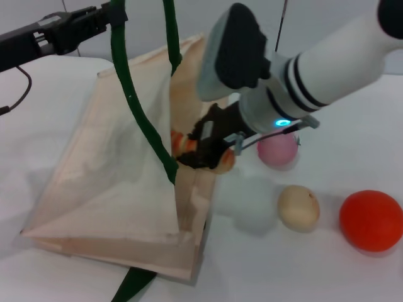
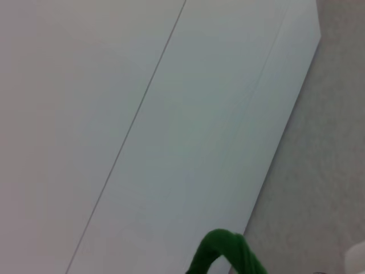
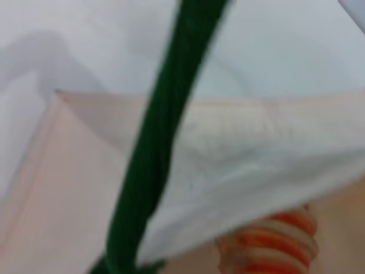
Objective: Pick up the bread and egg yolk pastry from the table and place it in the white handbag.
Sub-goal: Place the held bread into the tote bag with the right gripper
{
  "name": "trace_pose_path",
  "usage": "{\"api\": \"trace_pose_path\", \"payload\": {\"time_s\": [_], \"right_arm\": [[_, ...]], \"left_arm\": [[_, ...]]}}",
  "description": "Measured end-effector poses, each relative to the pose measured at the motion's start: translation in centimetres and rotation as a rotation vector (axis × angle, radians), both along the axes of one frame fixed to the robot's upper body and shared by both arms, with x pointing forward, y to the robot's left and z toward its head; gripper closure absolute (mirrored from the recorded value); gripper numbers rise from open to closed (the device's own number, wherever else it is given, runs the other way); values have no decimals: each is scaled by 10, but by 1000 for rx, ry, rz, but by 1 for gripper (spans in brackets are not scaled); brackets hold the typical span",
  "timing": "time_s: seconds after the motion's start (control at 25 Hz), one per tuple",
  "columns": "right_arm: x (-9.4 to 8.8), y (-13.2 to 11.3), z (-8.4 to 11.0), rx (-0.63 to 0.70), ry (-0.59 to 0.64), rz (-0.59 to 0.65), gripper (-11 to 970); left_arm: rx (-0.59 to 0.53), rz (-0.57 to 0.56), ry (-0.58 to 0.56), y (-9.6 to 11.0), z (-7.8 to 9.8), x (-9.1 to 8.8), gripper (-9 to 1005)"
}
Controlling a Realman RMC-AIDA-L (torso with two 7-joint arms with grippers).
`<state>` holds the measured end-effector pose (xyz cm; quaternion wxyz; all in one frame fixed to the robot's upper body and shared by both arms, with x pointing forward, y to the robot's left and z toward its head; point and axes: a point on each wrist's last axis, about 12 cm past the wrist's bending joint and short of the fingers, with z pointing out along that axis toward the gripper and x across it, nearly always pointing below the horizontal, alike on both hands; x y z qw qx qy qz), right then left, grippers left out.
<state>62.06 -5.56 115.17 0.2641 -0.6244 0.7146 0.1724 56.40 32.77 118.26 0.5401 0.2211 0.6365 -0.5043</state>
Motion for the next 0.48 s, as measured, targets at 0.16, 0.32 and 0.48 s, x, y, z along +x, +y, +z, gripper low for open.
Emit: {"api": "trace_pose_path", "payload": {"time_s": [0.16,0.32,0.48], "right_arm": [[-1,16,0,10,-33,17,604],[0,22,-4,7,-50,12,612],[3,25,-8,-9,-66,-12,616]], "left_arm": [[-1,-5,-3,-2,1,2,862],[-5,-11,-3,-4,2,3,862],[-11,-18,-6,-6,3,5,862]]}}
